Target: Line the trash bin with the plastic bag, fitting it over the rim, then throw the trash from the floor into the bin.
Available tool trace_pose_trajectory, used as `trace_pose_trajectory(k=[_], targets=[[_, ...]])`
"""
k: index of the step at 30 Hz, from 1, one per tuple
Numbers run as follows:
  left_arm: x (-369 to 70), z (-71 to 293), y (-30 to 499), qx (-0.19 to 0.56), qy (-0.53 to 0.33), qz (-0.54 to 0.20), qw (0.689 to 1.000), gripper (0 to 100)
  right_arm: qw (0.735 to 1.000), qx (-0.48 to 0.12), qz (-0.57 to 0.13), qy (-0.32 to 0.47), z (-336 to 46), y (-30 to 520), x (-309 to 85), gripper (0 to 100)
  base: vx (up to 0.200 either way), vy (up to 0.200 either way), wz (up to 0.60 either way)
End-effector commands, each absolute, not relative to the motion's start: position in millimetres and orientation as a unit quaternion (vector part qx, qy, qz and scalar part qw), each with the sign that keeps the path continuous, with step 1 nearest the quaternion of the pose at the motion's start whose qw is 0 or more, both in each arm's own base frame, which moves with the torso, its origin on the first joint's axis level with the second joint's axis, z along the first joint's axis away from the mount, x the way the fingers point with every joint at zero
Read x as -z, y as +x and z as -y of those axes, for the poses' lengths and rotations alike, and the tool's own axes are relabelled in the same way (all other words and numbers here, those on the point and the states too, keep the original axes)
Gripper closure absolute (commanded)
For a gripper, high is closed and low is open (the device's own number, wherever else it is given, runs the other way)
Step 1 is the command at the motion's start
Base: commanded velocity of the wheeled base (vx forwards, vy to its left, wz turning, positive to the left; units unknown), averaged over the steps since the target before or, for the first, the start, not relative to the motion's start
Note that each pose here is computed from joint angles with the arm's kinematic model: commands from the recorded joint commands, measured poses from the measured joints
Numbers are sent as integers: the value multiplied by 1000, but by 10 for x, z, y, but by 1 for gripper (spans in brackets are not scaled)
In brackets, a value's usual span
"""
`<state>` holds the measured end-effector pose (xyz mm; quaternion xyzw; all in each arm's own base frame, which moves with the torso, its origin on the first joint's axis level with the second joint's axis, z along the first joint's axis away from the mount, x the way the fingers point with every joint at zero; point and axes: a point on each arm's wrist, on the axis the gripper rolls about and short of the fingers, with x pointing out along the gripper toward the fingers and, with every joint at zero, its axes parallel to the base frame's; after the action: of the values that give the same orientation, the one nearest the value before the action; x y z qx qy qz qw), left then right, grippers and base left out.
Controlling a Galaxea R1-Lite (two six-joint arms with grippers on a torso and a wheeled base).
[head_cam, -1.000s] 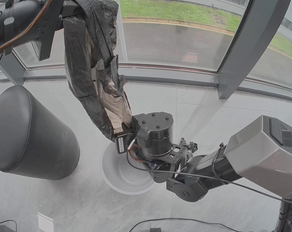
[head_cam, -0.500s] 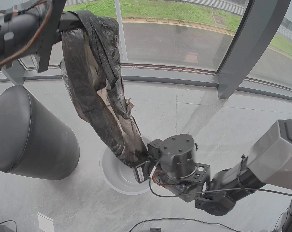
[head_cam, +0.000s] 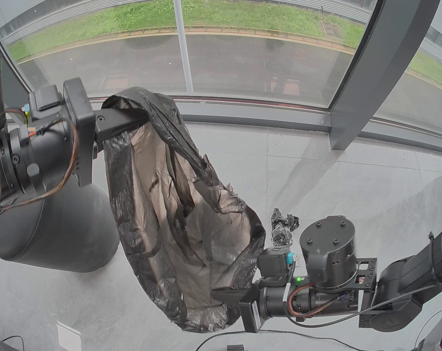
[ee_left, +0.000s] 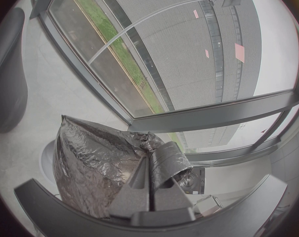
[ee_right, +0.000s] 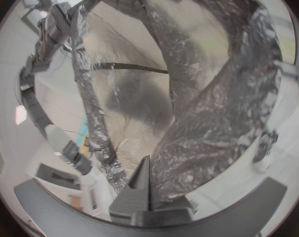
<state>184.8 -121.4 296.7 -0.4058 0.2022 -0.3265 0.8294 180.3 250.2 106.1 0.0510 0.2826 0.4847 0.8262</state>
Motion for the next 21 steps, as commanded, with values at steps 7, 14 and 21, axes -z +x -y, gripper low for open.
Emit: trace_pose_trajectory(k=[7, 14, 21], targets=[[-2547, 1116, 1906, 319, -427, -250, 808, 100, 744, -535, -380, 122, -2198, 1551, -1345, 100, 0, 0, 0], [-2395, 1156, 2031, 299, -427, -276, 807, 100, 742, -530, -393, 120, -2241, 1593, -1249, 100, 0, 0, 0], [-2280, 1148, 2221, 277, -432, -279, 812, 100, 748, -510, -406, 122, -2316, 1775, -1114, 100, 0, 0, 0]])
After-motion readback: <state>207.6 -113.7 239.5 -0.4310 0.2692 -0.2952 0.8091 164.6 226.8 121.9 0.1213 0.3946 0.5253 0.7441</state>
